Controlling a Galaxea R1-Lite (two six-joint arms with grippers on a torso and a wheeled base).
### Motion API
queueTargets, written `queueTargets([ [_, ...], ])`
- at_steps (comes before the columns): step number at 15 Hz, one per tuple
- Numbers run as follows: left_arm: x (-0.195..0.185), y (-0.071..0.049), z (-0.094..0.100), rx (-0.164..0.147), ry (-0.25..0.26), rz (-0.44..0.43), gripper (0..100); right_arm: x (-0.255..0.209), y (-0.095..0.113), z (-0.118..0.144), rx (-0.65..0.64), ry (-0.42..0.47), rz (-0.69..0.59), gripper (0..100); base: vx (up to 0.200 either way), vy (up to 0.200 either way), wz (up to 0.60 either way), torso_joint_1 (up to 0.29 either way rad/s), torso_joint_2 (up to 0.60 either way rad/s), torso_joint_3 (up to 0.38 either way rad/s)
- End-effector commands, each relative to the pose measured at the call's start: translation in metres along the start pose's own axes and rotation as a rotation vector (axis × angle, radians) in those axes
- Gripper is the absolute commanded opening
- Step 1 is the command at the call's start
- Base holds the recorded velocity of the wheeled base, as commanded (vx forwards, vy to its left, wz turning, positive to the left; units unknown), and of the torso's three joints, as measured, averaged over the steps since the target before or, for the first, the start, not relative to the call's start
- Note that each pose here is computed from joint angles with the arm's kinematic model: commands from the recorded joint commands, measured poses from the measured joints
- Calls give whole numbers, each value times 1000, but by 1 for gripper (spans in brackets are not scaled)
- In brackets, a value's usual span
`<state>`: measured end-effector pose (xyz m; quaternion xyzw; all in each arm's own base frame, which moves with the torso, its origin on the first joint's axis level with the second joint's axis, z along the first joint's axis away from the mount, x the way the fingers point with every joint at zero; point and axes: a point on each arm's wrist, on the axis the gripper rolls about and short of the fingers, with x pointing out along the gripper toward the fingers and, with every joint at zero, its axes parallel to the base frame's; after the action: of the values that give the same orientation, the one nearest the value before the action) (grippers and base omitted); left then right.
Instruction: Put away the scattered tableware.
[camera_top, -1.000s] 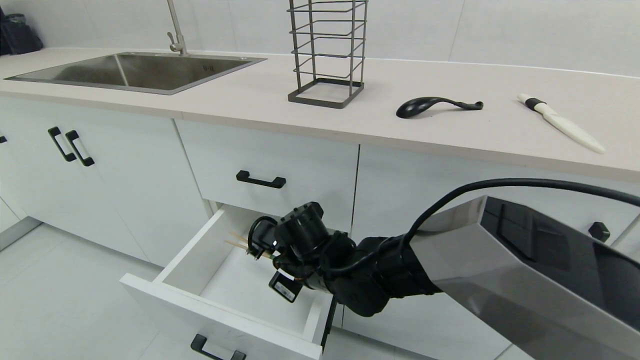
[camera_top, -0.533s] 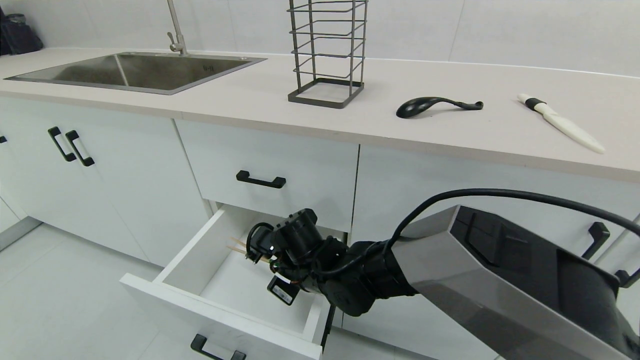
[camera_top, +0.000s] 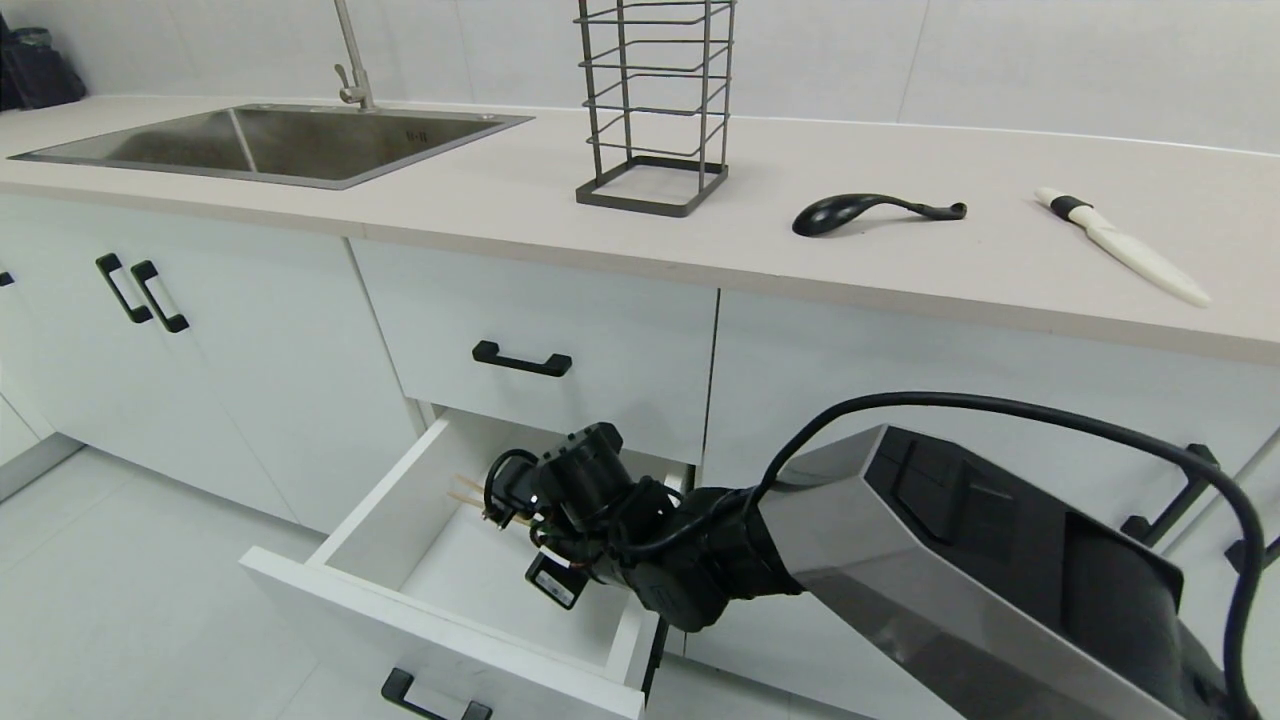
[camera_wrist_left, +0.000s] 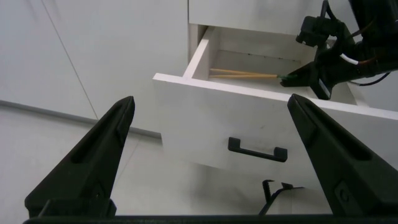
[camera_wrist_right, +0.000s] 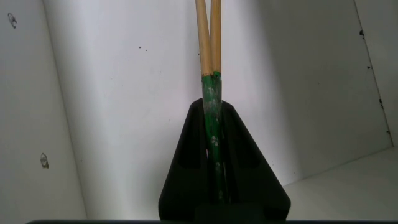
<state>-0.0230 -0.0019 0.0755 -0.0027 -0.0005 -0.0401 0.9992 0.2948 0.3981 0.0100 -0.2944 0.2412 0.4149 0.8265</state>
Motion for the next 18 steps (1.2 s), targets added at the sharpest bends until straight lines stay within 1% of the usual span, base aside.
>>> queueTargets([
  [1, 0, 0, 0, -1, 1, 0, 100, 5, 0, 1, 3, -8, -10, 0, 0, 0, 0, 0, 0, 0],
  [3, 0, 0, 0, -1, 1, 0, 100, 6, 1, -1, 0, 6, -23, 0, 0, 0, 0, 0, 0, 0],
  [7, 0, 0, 0, -1, 1, 0, 100, 8, 1, 2, -8, -2, -26, 0, 0, 0, 0, 0, 0, 0],
  [8, 0, 0, 0, -1, 1, 0, 100, 8, 1, 1, -8, 0, -25, 100, 0, 0, 0, 0, 0, 0],
  [11, 0, 0, 0, -1, 1, 0, 100, 4, 6, 7, -10, -9, -15, 100, 0, 0, 0, 0, 0, 0],
  [12, 0, 0, 0, -1, 1, 0, 100, -10, 6, 19, -13, -28, -12, 100, 0, 0, 0, 0, 0, 0],
  [14, 0, 0, 0, -1, 1, 0, 100, -29, 8, 31, -20, -52, -7, 100, 0, 0, 0, 0, 0, 0],
  [18, 0, 0, 0, -1, 1, 0, 100, -67, 11, 38, -30, -68, 8, 100, 0, 0, 0, 0, 0, 0],
])
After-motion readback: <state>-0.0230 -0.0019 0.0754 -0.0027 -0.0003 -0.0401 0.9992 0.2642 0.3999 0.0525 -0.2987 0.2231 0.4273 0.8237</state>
